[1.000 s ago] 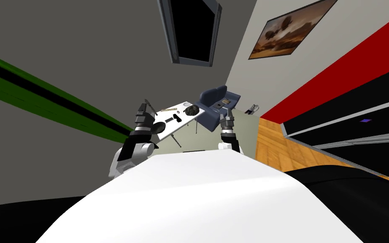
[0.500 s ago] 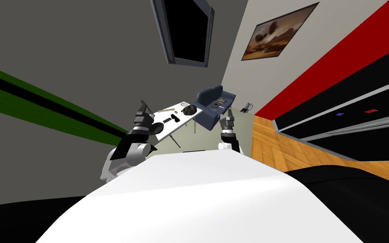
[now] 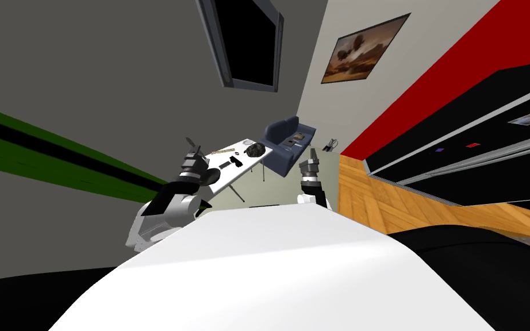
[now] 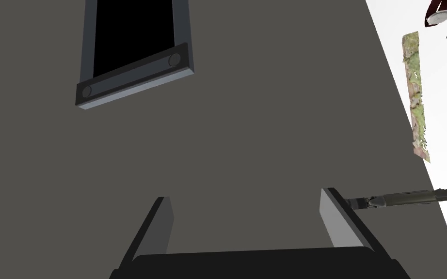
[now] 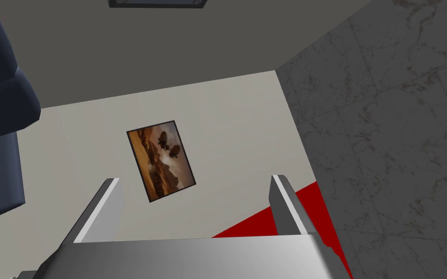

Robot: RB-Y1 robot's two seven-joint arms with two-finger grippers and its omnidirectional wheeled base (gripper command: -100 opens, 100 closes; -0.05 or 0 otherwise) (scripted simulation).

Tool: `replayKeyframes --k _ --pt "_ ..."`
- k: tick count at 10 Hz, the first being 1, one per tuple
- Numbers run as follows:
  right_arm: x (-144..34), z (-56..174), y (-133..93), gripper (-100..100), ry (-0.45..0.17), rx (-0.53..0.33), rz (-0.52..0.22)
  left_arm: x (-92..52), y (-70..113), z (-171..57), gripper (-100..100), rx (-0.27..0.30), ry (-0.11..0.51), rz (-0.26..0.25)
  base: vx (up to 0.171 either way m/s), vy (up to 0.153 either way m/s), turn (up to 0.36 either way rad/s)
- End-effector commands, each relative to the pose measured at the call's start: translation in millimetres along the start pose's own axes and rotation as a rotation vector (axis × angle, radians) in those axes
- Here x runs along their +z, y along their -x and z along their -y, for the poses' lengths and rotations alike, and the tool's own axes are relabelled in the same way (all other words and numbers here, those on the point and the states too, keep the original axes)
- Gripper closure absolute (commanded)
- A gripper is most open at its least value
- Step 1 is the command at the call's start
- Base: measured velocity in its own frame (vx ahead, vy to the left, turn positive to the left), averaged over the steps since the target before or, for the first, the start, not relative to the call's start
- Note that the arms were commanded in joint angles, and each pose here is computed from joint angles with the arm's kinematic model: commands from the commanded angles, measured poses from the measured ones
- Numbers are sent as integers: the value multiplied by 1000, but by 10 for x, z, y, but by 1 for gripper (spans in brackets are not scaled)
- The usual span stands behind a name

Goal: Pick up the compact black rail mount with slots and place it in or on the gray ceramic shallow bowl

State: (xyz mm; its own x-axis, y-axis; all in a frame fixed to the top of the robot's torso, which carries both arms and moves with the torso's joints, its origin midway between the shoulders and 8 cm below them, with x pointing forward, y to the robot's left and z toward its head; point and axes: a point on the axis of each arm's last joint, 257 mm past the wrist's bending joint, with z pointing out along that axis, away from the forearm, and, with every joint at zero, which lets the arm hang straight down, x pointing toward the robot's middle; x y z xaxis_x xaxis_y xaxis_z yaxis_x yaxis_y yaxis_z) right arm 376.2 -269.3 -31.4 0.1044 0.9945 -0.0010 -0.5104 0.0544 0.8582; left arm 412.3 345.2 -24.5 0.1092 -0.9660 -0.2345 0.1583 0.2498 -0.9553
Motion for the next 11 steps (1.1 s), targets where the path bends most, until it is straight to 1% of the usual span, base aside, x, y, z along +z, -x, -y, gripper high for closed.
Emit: replayKeyframes --k 1,2,3,4,5,6,7,8,9,10,11 --pt "0 0 0 0 0 0 0 -1 57 -104 -100 5 49 -6 -2 -1 -207" --pt "0 0 -1 0 0 0 0 -4 58 -149 -100 5 66 -6 -4 7 -88" --pt "0 0 0 0 0 0 0 -13 115 -218 -100 12 100 -11 2 4 -130" --pt "0 0 0 0 0 0 0 -21 116 -285 -100 13 126 -11 4 6 -99" --pt "0 0 0 0 0 0 0 -35 174 -348 -100 21 157 -17 11 0 -165" --pt "0 0 0 0 0 0 0 -48 177 -426 -100 21 188 -16 11 5 -92" --pt "0 0 0 0 0 0 0 -70 238 -504 -100 30 224 -22 19 6 -179" --pt "0 0 0 0 0 0 0 -88 241 -579 -100 31 254 -22 17 8 -98" --pt "0 0 0 0 0 0 0 -124 305 -682 -100 41 300 -27 24 2 -173" --pt "0 0 0 0 0 0 0 -141 308 -735 -100 41 322 -27 24 5 -91" --pt "0 0 0 0 0 0 0 -186 374 -843 -100 52 369 -33 37 1 -162"
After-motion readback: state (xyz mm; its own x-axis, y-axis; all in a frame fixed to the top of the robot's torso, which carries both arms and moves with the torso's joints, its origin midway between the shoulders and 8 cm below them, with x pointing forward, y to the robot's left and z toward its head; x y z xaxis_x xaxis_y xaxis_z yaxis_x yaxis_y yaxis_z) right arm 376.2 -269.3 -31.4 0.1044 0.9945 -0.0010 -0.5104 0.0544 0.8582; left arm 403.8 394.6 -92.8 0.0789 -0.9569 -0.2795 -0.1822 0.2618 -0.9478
